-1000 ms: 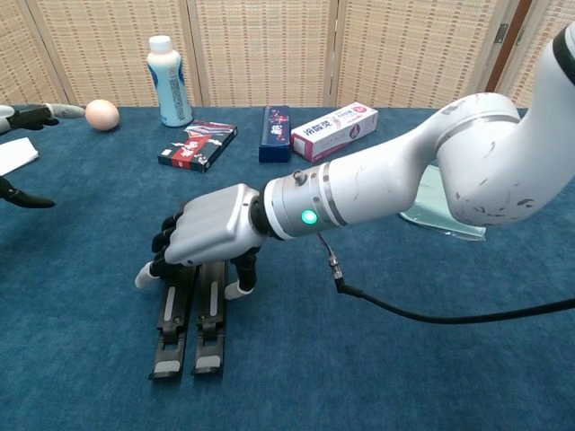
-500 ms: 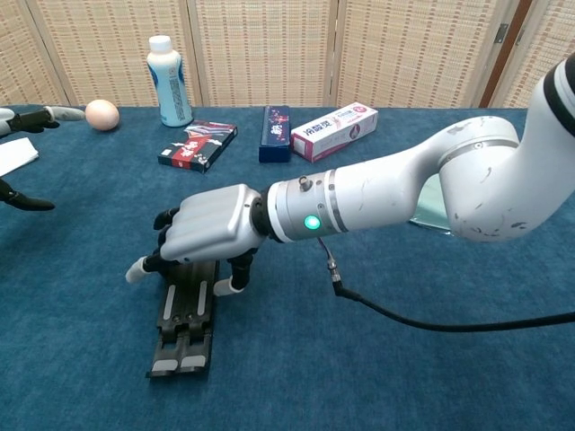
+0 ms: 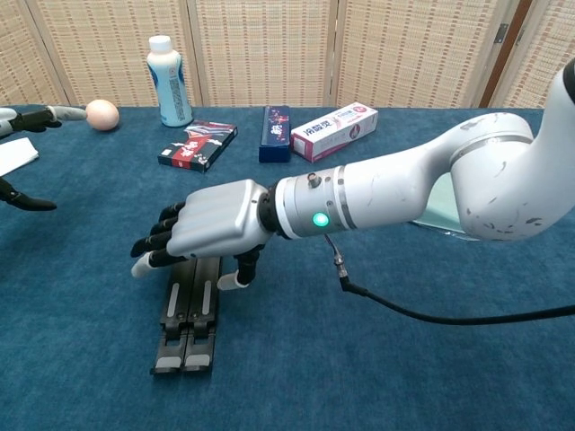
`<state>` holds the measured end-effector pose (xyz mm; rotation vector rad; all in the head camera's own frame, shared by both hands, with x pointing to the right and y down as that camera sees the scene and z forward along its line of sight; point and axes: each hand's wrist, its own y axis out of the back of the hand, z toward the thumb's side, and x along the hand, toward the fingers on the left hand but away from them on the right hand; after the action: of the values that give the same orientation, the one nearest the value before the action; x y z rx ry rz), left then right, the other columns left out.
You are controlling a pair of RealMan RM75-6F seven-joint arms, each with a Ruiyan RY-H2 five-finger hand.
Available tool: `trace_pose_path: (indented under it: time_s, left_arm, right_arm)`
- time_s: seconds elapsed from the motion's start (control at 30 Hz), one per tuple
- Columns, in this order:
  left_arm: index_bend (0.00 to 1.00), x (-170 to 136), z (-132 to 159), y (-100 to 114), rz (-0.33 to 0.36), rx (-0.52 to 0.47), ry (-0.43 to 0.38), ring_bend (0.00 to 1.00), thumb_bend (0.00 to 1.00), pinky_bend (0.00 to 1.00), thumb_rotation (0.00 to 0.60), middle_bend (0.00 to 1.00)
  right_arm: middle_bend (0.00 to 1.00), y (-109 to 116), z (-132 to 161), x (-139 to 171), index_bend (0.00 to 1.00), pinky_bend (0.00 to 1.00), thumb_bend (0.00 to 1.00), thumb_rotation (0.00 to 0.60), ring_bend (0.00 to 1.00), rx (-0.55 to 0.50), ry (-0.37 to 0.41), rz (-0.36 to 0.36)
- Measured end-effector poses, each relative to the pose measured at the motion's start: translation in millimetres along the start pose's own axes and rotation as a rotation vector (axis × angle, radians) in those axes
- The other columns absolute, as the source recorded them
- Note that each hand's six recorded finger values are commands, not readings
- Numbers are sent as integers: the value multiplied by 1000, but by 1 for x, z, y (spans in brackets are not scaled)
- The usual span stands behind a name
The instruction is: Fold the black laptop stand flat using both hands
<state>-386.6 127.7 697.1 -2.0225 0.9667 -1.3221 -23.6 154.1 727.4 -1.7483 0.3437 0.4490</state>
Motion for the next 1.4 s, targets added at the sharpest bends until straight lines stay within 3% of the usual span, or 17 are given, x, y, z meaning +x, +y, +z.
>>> trace_pose_path:
  time_s: [0.17, 0.37, 0.57, 0.77, 1.03, 1.2, 1.4]
  left_arm:
    - [0, -2, 1, 3, 8, 3, -2, 0, 113, 21, 600, 0]
    - [0, -9, -1, 12, 35, 36, 3, 0, 113, 21, 600, 0]
    - [0, -18, -3, 21, 76, 88, 7, 0, 113, 21, 600, 0]
    - [0, -37, -6, 34, 131, 161, 20, 0, 113, 21, 600, 0]
    - [0, -82, -21, 50, 199, 283, 80, 0, 113, 19, 600, 0]
    - [0, -122, -32, 54, 183, 308, 139, 0, 113, 14, 600, 0]
    - [0, -160, -36, 59, 203, 315, 188, 0, 113, 14, 600, 3]
  right_arm:
    - [0, 7, -7, 15, 0, 0, 313, 600, 0, -13, -35, -32]
    - [0, 14, -28, 63, 0, 0, 314, 600, 0, -74, -162, -107]
    - [0, 12, -49, 143, 0, 0, 292, 600, 0, -132, -392, -158]
    - [0, -4, -60, 246, 0, 0, 208, 600, 0, -200, -720, -186]
    - [0, -28, -36, 383, 0, 0, 190, 600, 0, -200, -1087, -132]
    - [0, -43, -8, 441, 0, 0, 190, 600, 0, -241, -1235, -82]
    - [0, -58, 18, 480, 0, 0, 190, 600, 0, -293, -1331, -44]
